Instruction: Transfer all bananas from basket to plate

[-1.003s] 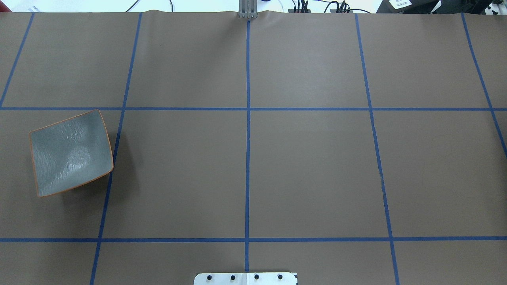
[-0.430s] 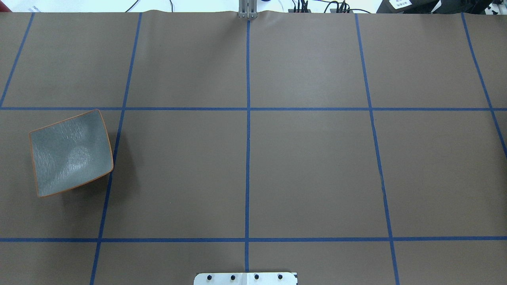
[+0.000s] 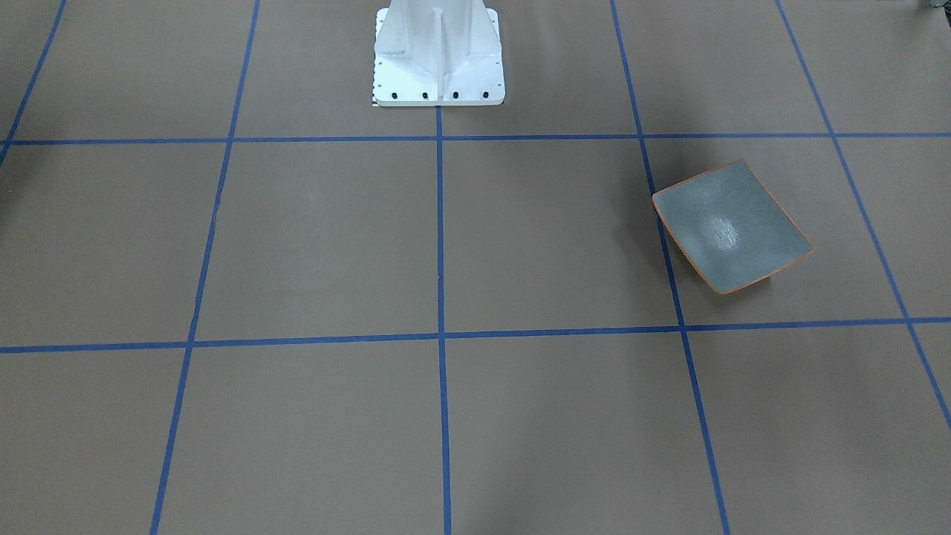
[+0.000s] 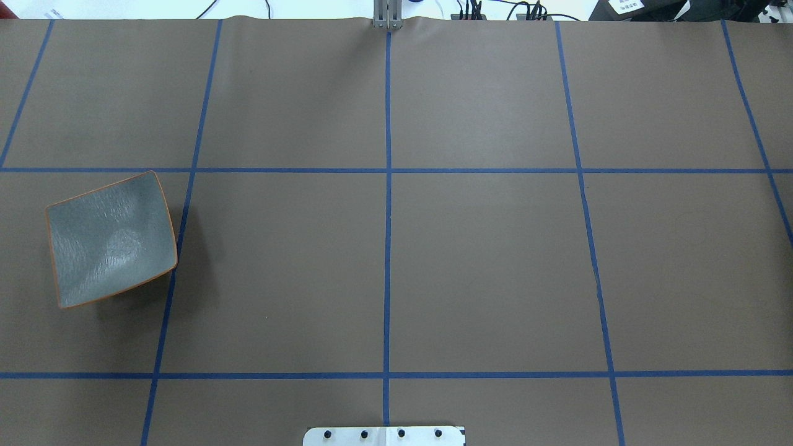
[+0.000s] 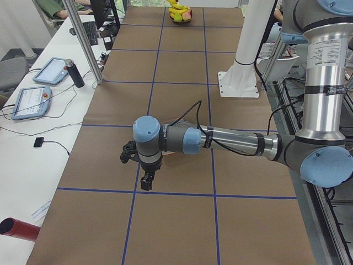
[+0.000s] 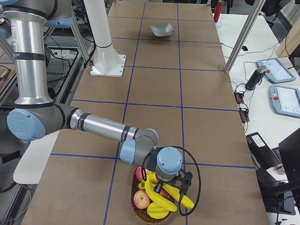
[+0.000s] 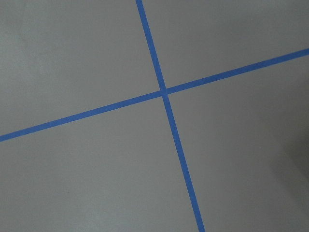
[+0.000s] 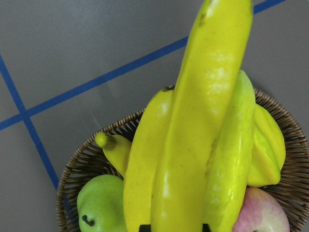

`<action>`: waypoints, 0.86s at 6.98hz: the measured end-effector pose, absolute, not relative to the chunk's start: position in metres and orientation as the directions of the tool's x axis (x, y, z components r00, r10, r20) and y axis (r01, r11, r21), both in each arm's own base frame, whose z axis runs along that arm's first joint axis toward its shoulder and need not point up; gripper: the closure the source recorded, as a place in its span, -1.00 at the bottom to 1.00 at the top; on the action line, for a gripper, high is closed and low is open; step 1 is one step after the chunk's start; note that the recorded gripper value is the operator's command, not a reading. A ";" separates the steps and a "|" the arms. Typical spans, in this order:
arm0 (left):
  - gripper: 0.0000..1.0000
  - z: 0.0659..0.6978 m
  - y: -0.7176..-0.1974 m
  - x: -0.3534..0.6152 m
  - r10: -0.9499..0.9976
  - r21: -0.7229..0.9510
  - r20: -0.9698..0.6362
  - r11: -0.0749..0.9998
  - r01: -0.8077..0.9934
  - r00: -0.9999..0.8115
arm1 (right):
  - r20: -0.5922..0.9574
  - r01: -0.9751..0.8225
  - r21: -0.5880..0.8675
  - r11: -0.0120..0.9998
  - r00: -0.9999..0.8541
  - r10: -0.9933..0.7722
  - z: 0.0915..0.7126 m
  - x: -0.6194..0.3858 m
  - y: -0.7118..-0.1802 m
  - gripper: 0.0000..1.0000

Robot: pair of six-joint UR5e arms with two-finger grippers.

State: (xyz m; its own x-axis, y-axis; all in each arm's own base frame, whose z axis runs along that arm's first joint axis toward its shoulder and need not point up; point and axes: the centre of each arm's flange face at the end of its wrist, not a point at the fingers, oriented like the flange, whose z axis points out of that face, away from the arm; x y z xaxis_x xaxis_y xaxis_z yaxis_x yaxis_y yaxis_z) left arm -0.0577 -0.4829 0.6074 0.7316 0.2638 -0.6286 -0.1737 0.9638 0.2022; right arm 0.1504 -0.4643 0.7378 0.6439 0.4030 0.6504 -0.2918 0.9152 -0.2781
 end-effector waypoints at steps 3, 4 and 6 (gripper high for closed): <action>-1.00 0.605 -0.494 -0.057 0.267 0.208 -0.628 0.963 -0.174 0.731 | 0.689 -0.272 -0.124 0.954 0.668 0.280 0.669 0.146 -0.507 1.00; -1.00 0.605 -0.496 -0.057 0.269 0.211 -0.627 0.962 -0.173 0.731 | 0.708 -0.228 -0.037 0.973 0.681 0.186 0.632 0.123 -0.525 1.00; -1.00 0.603 -0.505 -0.057 0.278 0.225 -0.624 0.959 -0.173 0.730 | 0.747 -0.106 0.097 0.990 0.665 -0.002 0.544 0.040 -0.548 1.00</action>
